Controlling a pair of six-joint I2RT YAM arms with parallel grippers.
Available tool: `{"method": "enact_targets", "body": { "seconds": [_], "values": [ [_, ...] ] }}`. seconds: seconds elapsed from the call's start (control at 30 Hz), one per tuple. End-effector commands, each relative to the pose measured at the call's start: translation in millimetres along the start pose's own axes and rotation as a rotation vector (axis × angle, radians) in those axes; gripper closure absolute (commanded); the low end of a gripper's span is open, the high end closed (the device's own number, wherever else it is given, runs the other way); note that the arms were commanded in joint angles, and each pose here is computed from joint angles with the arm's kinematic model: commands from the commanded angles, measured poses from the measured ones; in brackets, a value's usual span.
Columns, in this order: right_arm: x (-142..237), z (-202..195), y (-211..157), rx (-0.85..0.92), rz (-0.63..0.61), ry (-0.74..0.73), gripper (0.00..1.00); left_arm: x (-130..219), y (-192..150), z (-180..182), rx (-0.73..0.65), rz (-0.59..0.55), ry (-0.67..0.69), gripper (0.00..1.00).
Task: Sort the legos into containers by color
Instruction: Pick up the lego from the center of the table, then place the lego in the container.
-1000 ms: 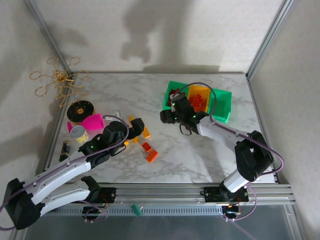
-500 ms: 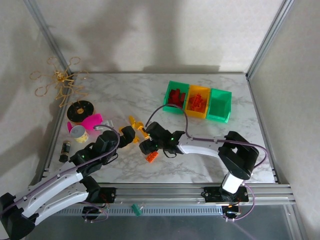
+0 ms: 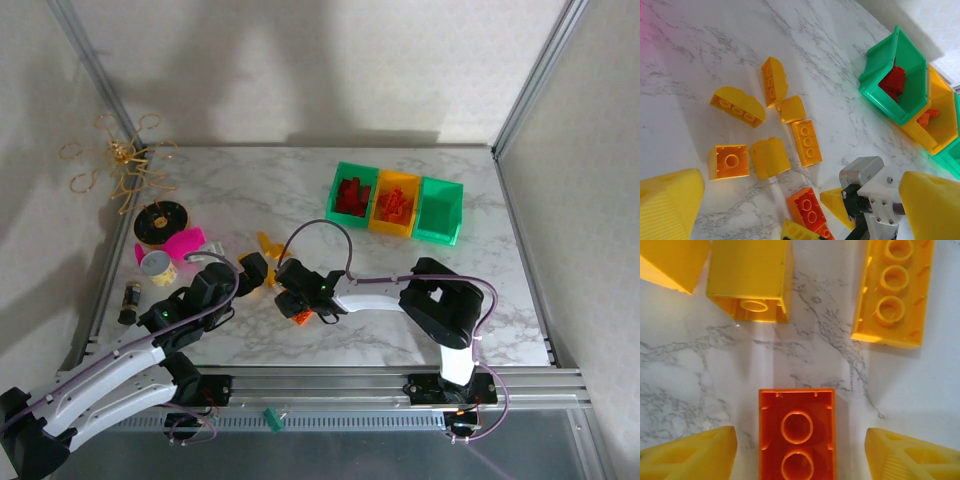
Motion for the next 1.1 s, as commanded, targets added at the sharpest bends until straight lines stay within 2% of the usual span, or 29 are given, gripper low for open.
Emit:
{"method": "enact_targets", "body": {
  "seconds": [0.0, 0.37, 0.5, 0.77, 0.93, 1.07],
  "values": [
    [-3.2, 2.0, 5.2, 0.012, -0.018, -0.058, 0.37, -2.0, -1.1, 8.2, 0.014, -0.015, 0.049, 0.0],
    [0.9, 0.6, 6.1, -0.013, -0.038, -0.057, 0.68, -3.5, -1.0, 4.9, 0.012, -0.012, 0.028, 0.0],
    [12.0, 1.1, 14.0, -0.046, -0.064, -0.041, 0.75, -1.2, 5.0, -0.8, 0.009, -0.016, 0.013, 0.0],
    [40.1, -12.9, 33.7, -0.145, -0.109, -0.009, 0.79, -1.3, 10.8, -12.6, 0.004, -0.008, -0.037, 0.0],
    [60.9, -39.5, 50.1, -0.248, -0.158, 0.01, 0.8, -6.7, 14.6, -25.3, -0.005, -0.003, -0.082, 0.0],
    [78.4, -68.0, 62.6, -0.315, -0.211, -0.029, 0.8, -16.3, 15.7, -39.3, -0.029, 0.022, -0.121, 0.0]
  ]
}}
Point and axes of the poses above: each hand's point on the last joint's axis, 136 mm out from that joint toward the fingers, its own x axis back along the fingers, its own z axis along the line the jaws close on, y = z × x, the point moved 8 cm from there along x, back along the fingers, and after that the axes turned 10 degrees about -x, right-handed, at the moved point
